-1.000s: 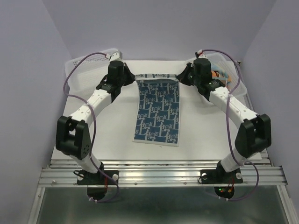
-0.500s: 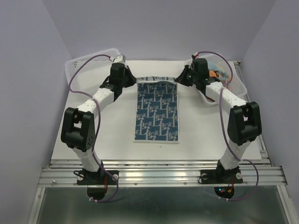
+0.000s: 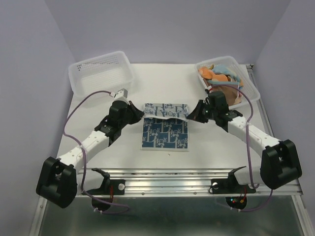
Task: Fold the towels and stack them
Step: Fold the towel
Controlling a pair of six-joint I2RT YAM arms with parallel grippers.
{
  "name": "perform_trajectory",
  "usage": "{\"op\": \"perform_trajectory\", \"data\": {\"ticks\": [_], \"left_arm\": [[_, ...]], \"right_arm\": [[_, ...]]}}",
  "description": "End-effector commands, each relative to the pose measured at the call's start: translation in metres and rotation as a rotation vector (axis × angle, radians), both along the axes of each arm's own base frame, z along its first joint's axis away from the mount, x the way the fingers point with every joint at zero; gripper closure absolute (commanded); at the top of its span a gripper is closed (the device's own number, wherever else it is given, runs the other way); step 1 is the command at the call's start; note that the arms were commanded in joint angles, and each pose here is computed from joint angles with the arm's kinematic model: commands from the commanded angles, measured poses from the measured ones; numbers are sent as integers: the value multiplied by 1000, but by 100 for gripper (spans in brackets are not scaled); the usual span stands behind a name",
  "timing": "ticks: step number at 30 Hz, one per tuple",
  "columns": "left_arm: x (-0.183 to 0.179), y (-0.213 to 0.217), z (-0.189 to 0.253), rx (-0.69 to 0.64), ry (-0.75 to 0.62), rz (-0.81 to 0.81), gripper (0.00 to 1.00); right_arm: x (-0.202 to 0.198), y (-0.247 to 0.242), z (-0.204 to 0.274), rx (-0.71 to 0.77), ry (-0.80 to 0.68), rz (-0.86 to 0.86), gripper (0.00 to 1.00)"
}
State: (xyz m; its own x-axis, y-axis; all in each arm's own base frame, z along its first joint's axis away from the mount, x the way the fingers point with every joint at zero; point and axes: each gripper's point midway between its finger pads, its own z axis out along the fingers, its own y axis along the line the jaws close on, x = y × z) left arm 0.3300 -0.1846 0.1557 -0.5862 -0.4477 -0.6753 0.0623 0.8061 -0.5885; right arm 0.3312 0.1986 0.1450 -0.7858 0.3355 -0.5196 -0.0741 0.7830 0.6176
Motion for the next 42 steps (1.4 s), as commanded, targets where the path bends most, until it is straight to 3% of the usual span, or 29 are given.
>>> {"op": "perform_trajectory", "data": {"ticks": [1,10,23,26,29,30,31,33,34,36,37,39,42], "left_arm": [[-25,1,-2,-64,-1,38,100],[-80,4,-50,-64,118,40,100],[-112,11,-99,-14,288,36,100],[-114,13,-98,-9,288,38,100],[-122,15,-104,20,326,16,100],[-123,14,-104,26,328,9,93],[-125,16,-106,42,340,7,71],[-127,17,-105,55,351,2,56],[-129,18,-103,64,362,2,45],[-125,19,-94,69,333,3,30],[-119,15,-84,58,305,-4,1],[-107,12,-66,62,250,-2,1],[-82,14,-54,115,185,34,1]], "right_arm": [[-35,7,-8,51,41,14,99],[-85,6,-24,65,104,38,99],[-123,11,-84,61,257,96,94],[-127,12,-91,64,278,109,89],[-131,13,-96,60,292,121,77],[-132,12,-97,55,294,120,71],[-132,12,-96,56,292,124,63],[-133,12,-93,57,285,139,53],[-132,12,-90,46,276,146,43],[-127,11,-82,32,248,151,36],[-118,10,-73,6,205,148,32],[-105,7,-64,-35,155,141,27],[-76,6,-46,-92,78,111,0]]}}
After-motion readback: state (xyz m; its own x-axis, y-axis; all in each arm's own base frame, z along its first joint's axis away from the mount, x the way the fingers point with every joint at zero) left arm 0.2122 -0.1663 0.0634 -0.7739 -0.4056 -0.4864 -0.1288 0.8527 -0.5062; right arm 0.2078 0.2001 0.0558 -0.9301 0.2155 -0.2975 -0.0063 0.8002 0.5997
